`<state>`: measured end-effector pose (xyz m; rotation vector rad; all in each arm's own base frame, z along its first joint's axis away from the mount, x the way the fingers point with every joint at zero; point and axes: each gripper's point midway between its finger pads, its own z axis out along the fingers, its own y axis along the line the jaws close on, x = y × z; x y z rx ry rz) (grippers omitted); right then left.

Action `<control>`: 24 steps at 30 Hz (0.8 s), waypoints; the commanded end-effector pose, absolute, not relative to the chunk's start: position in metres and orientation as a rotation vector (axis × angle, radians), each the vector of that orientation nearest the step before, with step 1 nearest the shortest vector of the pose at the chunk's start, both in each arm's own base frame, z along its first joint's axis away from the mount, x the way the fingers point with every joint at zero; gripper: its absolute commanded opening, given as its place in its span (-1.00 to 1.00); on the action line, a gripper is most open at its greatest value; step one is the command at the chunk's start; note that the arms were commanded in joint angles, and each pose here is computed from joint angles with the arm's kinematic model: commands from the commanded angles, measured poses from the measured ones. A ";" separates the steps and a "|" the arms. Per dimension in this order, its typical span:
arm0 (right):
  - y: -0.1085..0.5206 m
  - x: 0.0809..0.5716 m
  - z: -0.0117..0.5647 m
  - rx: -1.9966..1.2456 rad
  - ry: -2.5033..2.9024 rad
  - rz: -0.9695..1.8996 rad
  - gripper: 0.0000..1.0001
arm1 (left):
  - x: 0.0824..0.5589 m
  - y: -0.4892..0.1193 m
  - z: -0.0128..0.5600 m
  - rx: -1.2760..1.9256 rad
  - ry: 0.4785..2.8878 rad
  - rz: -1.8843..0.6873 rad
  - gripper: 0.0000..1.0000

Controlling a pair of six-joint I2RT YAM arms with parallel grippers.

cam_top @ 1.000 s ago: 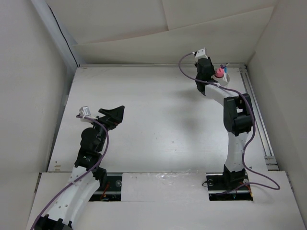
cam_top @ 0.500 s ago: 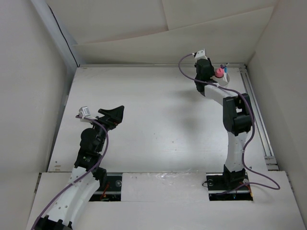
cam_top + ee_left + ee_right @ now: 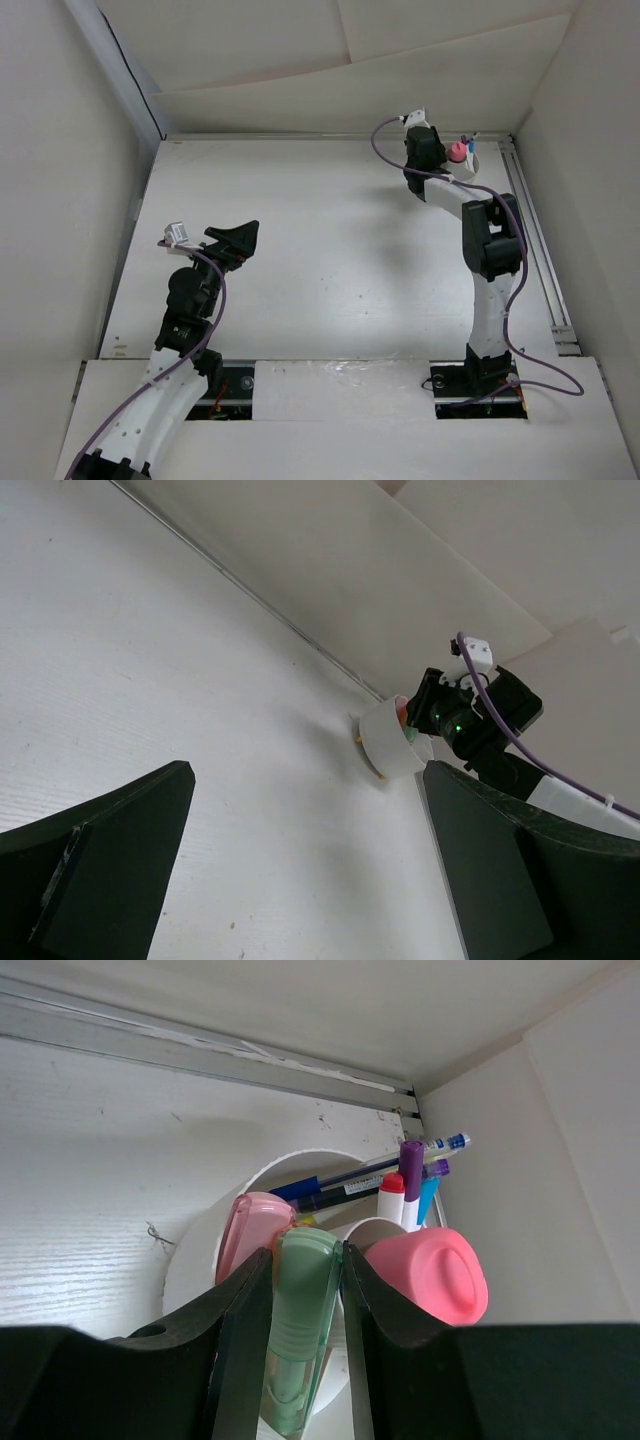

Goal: Sort the stationery into containers
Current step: Place the pen in the storage box.

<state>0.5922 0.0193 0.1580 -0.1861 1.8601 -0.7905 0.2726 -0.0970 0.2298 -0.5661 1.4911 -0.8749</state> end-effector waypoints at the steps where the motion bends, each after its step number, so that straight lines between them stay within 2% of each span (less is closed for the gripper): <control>1: 0.020 0.597 0.176 -0.118 1.821 -0.785 -0.52 | 0.271 -0.099 0.246 -0.539 1.440 -0.908 1.00; 14: 0.021 0.588 0.185 -0.062 1.809 -0.729 0.04 | 0.270 -0.099 0.249 -0.536 1.431 -0.911 1.00; 21: 0.023 0.579 0.194 -0.033 1.802 -0.679 0.10 | 0.267 -0.100 0.251 -0.527 1.426 -0.921 1.00; 24: 0.029 0.571 0.211 -0.001 1.778 -0.629 0.24 | 0.265 -0.099 0.253 -0.524 1.417 -0.925 1.00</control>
